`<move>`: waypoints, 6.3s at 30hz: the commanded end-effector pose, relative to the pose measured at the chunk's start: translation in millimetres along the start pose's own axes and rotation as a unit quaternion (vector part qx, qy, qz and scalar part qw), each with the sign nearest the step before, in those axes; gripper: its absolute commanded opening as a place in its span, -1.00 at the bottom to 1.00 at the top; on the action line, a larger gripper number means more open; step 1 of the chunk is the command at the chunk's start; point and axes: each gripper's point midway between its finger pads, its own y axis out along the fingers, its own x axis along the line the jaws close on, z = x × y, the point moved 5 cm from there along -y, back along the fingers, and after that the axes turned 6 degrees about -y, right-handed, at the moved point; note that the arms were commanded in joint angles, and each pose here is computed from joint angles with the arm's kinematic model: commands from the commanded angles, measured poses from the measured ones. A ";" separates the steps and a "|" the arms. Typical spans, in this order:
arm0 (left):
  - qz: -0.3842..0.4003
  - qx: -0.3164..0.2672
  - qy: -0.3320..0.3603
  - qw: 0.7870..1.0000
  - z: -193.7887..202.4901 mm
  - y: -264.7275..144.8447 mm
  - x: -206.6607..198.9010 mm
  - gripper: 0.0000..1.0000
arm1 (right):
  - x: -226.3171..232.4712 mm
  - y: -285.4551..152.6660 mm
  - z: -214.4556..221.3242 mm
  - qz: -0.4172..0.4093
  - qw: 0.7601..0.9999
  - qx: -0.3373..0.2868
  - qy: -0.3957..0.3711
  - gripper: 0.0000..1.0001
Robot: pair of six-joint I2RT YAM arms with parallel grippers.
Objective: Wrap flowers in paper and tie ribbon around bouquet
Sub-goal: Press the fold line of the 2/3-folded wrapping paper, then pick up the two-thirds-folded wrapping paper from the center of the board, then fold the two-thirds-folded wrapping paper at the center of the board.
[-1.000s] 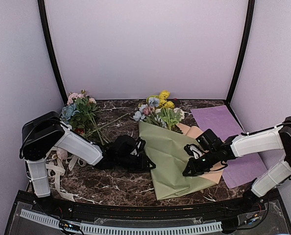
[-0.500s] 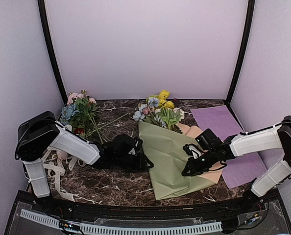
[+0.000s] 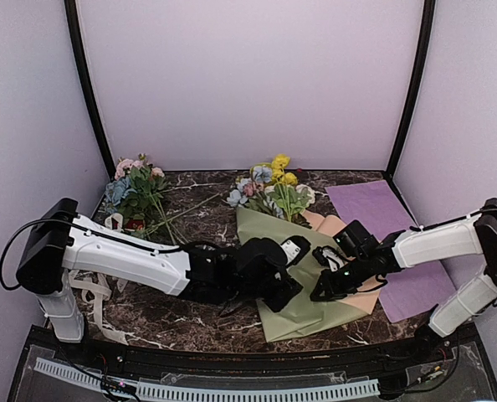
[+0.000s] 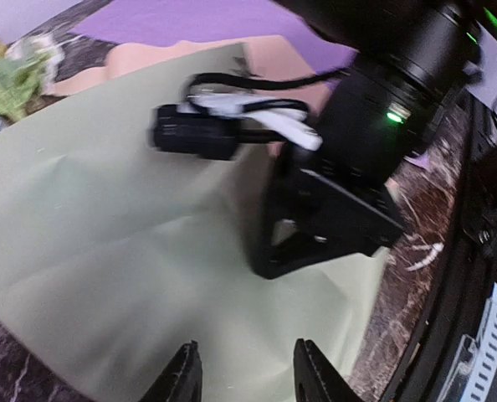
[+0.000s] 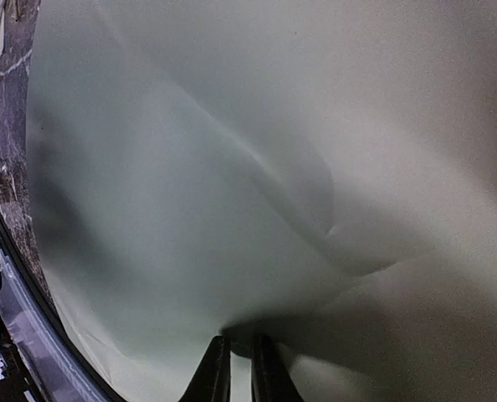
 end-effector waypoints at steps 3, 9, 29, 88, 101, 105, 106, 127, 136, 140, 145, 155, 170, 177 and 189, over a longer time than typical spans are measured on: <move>0.088 0.082 0.153 0.981 41.9 31.9 -25.4 -0.25 | -30.1 2.6 33.9 0.088 0.994 0.057 0.039 -0.78; 0.129 0.114 0.224 0.959 66.9 46.3 -48.2 -0.24 | -30.2 -1.9 28.4 0.101 0.993 0.046 0.042 -0.77; 0.145 0.159 0.254 0.943 98.0 61.0 -47.0 -0.27 | -33.5 -98.3 34.5 0.261 0.952 -0.025 0.156 -0.27; 0.360 0.056 0.177 0.914 30.6 71.0 -62.1 -0.17 | -45.0 -66.4 80.5 0.171 0.903 -0.052 0.391 -1.00; 0.271 0.100 0.135 0.948 41.2 101.4 -41.4 -0.22 | -41.5 -86.4 61.0 0.188 0.913 -0.100 0.349 -1.00; 0.273 0.110 0.136 0.946 46.5 106.6 -45.7 -0.20 | -39.1 -91.6 56.1 0.189 0.917 -0.110 0.334 -1.00; 0.270 0.111 0.136 0.947 47.4 107.4 -45.3 -0.20 | -37.9 -93.0 55.1 0.190 0.918 -0.111 0.329 -1.00; 0.304 0.118 0.155 0.932 55.7 103.9 -51.6 0.00 | 43.1 -113.7 3.3 0.134 0.961 -0.206 0.123 -1.00; 0.308 0.117 0.151 0.932 56.3 103.5 -49.8 0.01 | 61.1 -100.0 8.3 0.106 0.972 -0.201 0.051 -1.00; 0.317 0.111 0.130 0.933 54.1 101.4 -44.9 0.01 | 64.0 -97.1 10.7 0.050 0.970 -0.235 0.029 -1.00; 0.354 0.093 0.066 0.928 44.4 93.8 -34.0 0.06 | 66.1 -87.8 6.9 0.025 0.964 -0.264 -0.018 -1.00; 0.402 0.046 0.002 0.915 31.0 80.2 -22.0 0.15 | 72.5 -51.4 18.4 -0.001 0.972 -0.195 -0.133 -1.00; 0.299 -0.042 -0.065 0.951 8.1 52.1 5.7 0.32 | 43.6 -3.2 34.3 0.046 0.981 -0.125 -0.140 -1.00; 0.240 -0.051 -0.065 0.967 5.2 19.5 22.7 0.31 | 31.3 12.9 43.8 0.071 0.984 -0.083 -0.141 -1.00; -0.016 0.022 -0.262 0.965 45.8 17.2 135.9 -0.36 | 36.8 12.9 41.3 0.074 0.984 -0.059 -0.153 -1.00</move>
